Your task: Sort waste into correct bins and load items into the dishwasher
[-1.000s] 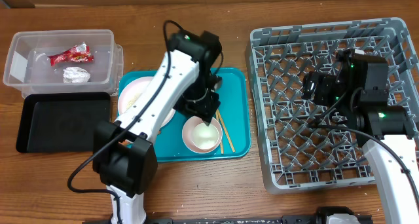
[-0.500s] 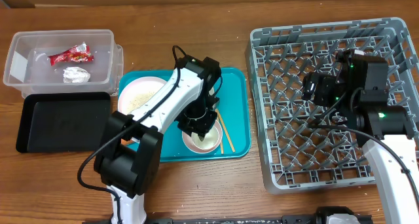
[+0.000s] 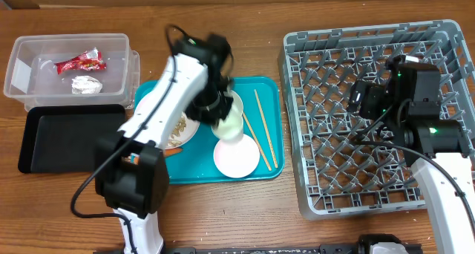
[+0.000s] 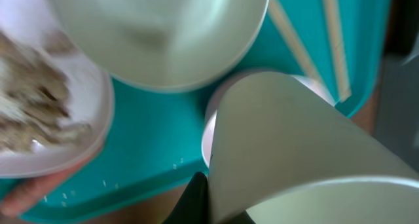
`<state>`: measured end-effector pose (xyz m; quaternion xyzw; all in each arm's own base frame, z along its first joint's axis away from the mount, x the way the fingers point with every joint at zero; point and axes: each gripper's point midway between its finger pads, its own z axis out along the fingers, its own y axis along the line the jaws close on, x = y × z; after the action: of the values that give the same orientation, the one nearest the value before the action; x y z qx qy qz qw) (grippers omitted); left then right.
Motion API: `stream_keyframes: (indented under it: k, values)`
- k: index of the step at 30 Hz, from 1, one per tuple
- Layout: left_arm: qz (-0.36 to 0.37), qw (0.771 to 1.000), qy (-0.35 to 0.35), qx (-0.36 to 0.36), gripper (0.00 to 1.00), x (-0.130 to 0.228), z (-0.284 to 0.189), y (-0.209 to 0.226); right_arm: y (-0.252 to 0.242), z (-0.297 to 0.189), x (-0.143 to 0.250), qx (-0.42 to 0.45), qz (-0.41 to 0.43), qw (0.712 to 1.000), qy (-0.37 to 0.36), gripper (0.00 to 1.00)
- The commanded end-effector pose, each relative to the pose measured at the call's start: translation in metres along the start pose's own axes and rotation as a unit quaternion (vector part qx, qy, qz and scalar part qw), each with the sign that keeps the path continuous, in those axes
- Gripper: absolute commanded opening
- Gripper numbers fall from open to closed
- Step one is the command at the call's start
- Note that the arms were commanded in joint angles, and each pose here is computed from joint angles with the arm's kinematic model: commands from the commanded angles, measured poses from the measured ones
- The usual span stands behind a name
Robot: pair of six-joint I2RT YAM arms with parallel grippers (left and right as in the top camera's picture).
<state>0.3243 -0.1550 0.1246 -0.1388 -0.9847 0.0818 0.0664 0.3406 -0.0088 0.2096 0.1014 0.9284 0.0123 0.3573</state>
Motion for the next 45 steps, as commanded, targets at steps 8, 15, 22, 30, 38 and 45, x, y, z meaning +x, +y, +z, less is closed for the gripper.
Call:
stream_keyframes:
  k: [8, 15, 22, 30, 38, 45]
  values:
    - [0.148, 0.865, -0.187, 0.441, 0.04, -0.046, -0.139, -0.122, 0.038, -0.013, -0.016, -0.224, 0.044, 0.974, 0.017, 1.0]
    - [0.221, 0.789, -0.203, 0.536, 0.04, -0.042, -0.174, -0.165, 0.121, -0.071, -0.013, -0.586, -0.02, 0.809, 0.029, 1.0]
    - [0.214, 0.81, -0.202, 0.508, 0.04, -0.047, -0.163, -0.173, 0.129, -0.095, -0.024, -0.676, -0.056, 0.734, -0.008, 1.0]
    - [0.203, 0.824, -0.208, 0.486, 0.04, -0.053, -0.156, -0.169, 0.132, -0.103, -0.027, -0.691, -0.078, 0.719, -0.024, 1.0]
    - [0.208, 0.824, -0.205, 0.486, 0.04, -0.051, -0.155, -0.173, 0.15, -0.109, -0.02, -0.705, -0.108, 0.7, -0.023, 1.0]
    - [0.209, 0.824, -0.192, 0.491, 0.04, -0.046, -0.153, -0.183, 0.153, -0.111, -0.022, -0.707, -0.13, 0.694, -0.039, 1.0]
